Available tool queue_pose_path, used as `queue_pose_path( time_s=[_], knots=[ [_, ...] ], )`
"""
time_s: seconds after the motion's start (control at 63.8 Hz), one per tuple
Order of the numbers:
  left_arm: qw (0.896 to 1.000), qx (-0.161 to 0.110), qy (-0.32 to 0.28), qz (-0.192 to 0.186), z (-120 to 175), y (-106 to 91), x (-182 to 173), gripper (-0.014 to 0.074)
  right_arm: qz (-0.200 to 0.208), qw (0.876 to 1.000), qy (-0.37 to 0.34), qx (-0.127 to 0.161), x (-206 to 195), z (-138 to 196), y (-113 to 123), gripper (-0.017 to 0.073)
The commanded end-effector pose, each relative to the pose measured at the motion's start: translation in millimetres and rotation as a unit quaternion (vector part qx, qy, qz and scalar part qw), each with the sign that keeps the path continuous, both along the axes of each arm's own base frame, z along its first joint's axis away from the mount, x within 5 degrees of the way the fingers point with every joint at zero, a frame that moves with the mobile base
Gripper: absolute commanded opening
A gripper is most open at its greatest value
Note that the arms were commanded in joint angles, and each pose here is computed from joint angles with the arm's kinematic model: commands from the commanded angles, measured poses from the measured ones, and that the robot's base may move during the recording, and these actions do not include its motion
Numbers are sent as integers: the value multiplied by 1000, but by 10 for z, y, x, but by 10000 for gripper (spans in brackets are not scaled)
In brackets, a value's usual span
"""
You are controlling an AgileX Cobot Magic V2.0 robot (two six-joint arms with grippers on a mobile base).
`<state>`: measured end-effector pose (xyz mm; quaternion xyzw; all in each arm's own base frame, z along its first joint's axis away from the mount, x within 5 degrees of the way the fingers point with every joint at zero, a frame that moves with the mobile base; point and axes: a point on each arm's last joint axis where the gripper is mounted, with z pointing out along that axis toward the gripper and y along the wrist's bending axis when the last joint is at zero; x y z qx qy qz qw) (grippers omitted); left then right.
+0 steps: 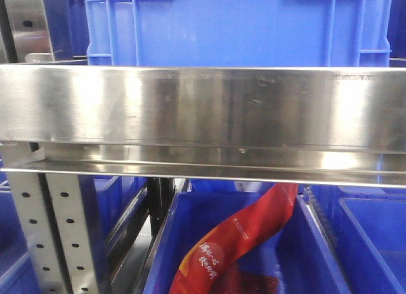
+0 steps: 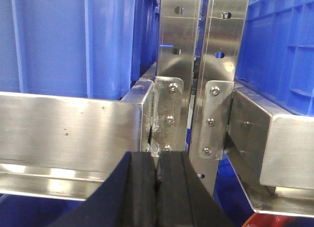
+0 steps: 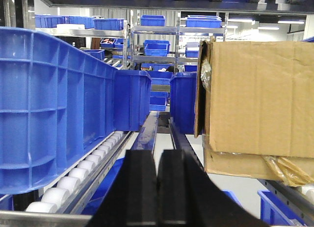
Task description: Grab PVC pipe and place in blue bin
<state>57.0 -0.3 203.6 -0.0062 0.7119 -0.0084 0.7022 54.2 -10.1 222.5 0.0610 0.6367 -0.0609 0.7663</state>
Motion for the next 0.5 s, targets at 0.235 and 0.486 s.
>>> queue_pose_path(
  time_s=[0.235, 0.486],
  knots=[
    [1000, 1, -10, 2, 22, 3, -5, -111, -5, 1000, -10, -7, -7, 14, -4, -162],
    [1000, 1, -10, 2, 22, 3, -5, -111, -5, 1000, -10, -7, -7, 14, -4, -162]
  ],
)
